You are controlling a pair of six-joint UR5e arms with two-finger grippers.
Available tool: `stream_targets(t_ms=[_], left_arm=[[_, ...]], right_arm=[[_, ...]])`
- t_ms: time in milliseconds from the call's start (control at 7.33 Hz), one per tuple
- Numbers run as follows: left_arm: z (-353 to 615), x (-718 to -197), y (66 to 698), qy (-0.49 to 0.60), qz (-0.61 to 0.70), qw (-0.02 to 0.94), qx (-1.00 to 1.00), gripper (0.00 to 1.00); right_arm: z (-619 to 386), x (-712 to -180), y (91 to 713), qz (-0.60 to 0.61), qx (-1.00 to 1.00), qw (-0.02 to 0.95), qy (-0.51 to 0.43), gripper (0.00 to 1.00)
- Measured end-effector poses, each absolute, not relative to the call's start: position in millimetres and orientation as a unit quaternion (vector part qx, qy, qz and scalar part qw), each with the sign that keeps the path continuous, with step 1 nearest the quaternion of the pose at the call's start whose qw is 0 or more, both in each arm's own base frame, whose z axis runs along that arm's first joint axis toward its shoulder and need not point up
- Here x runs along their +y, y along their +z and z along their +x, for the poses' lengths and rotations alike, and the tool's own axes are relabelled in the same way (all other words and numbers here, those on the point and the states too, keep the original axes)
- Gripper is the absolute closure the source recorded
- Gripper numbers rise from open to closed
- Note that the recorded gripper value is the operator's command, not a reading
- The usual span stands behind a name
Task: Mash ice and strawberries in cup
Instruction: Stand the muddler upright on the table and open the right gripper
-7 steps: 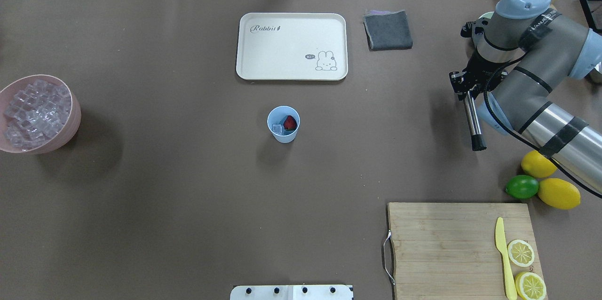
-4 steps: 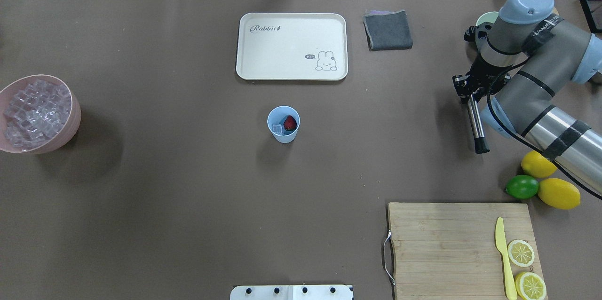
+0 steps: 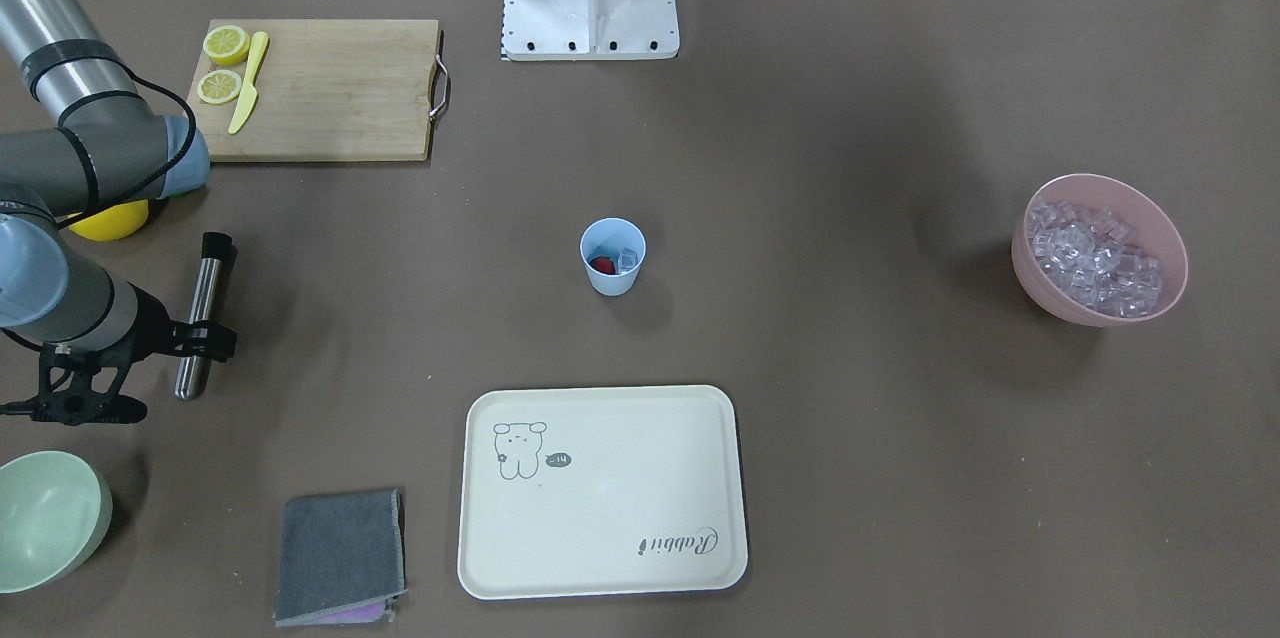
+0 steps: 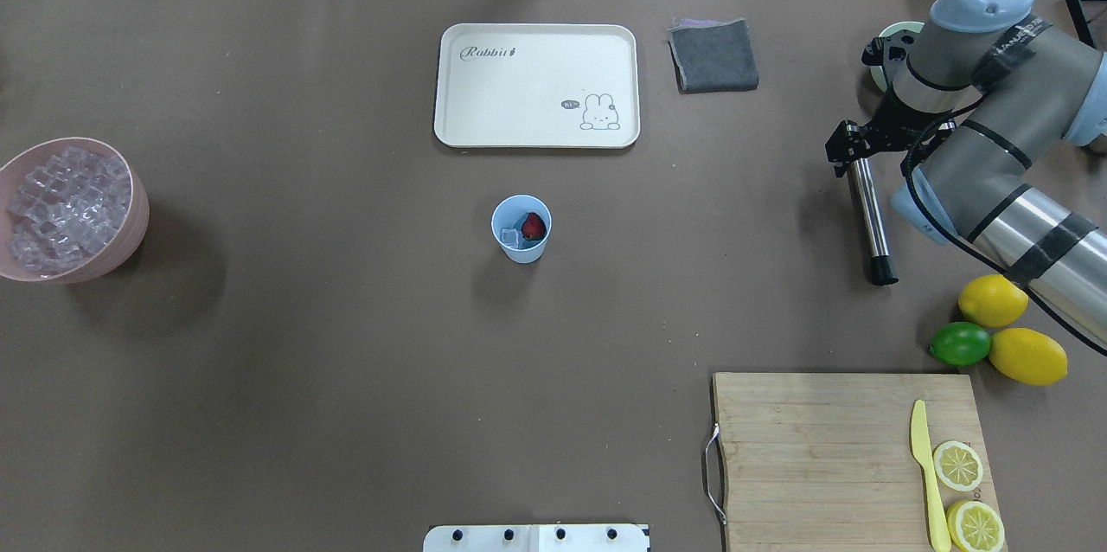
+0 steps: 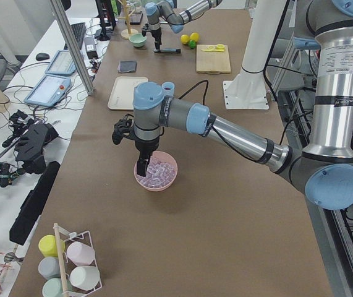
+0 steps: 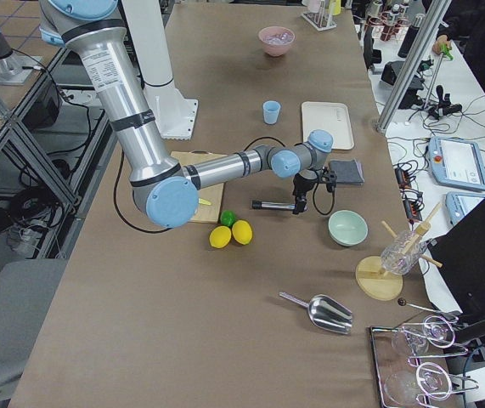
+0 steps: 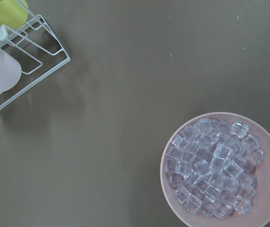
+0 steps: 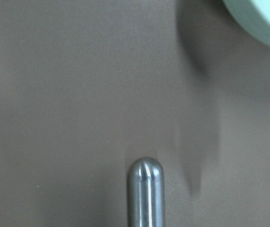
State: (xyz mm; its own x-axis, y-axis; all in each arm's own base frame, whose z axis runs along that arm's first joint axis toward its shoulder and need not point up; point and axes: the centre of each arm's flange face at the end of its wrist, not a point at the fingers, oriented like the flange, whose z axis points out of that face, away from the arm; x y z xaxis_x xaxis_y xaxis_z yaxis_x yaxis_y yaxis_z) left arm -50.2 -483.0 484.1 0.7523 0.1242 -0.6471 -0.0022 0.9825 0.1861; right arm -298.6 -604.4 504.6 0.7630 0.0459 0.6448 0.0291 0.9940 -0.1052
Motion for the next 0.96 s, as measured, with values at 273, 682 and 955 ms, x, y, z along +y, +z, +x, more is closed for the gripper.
stream_targets(t_ms=[273,682,955], left_arm=[[-47.9,-495.1,491.8,0.029,0.064,0.934,0.351,0.02],[-52.4,-506.3,507.3,0.009,0.026,0.933,0.358,0.02],[-56.0,-503.8,511.1,0.001,0.017,0.933,0.361,0.02]], right_arm=[[-207.7,-632.2,485.5,-0.024,-0.389,0.921,0.007,0.00],[-45.5,-623.4,531.2,0.012,-0.396,0.917,-0.041,0.00],[25.6,-571.4,586.8,0.013,-0.392,0.919,-0.042,0.00]])
